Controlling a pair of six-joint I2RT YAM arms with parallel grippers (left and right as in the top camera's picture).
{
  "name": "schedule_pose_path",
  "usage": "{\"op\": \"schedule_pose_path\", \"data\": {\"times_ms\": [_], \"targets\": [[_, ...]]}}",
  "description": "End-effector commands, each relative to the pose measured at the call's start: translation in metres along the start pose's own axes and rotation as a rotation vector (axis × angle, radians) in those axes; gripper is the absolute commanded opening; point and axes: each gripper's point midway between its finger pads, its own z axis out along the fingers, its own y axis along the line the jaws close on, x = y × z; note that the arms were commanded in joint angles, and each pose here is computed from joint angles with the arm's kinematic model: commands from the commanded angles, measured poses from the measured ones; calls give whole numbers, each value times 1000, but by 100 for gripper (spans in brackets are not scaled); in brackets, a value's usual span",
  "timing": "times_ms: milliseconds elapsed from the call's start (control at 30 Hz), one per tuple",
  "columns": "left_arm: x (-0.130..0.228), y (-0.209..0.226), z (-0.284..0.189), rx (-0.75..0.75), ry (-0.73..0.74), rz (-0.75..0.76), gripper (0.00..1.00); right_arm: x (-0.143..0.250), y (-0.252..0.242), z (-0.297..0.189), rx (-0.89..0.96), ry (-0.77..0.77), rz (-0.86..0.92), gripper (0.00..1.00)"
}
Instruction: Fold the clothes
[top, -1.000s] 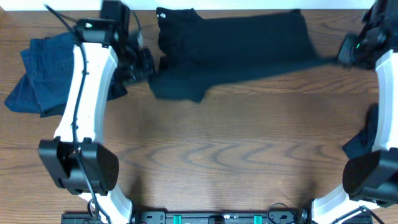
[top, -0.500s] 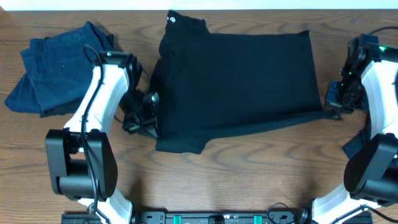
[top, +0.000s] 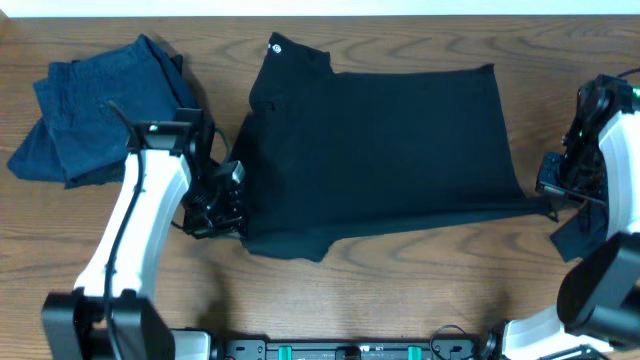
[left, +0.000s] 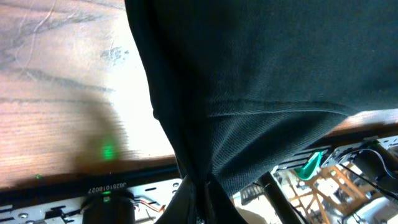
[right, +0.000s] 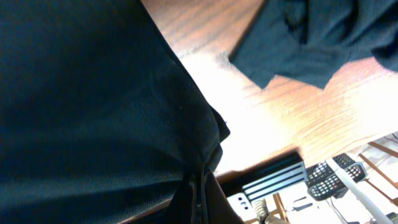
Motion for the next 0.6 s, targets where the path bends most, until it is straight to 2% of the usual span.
{"op": "schedule_pose_path", "data": {"times_ms": [0, 233, 400, 567], "targets": [[11, 6, -7, -27, -38, -35, 6, 12, -12, -7, 20, -47, 41, 1], [9, -3, -31, 3, -235, 3, 6, 24, -18, -5, 11, -95, 75, 1], [-14, -8, -40, 24, -345, 21, 6, 7, -13, -7, -17, -163, 83, 1], [-44, -13, -42, 43, -415, 9, 6, -16, 12, -14, -135, -254, 15, 1]]}}
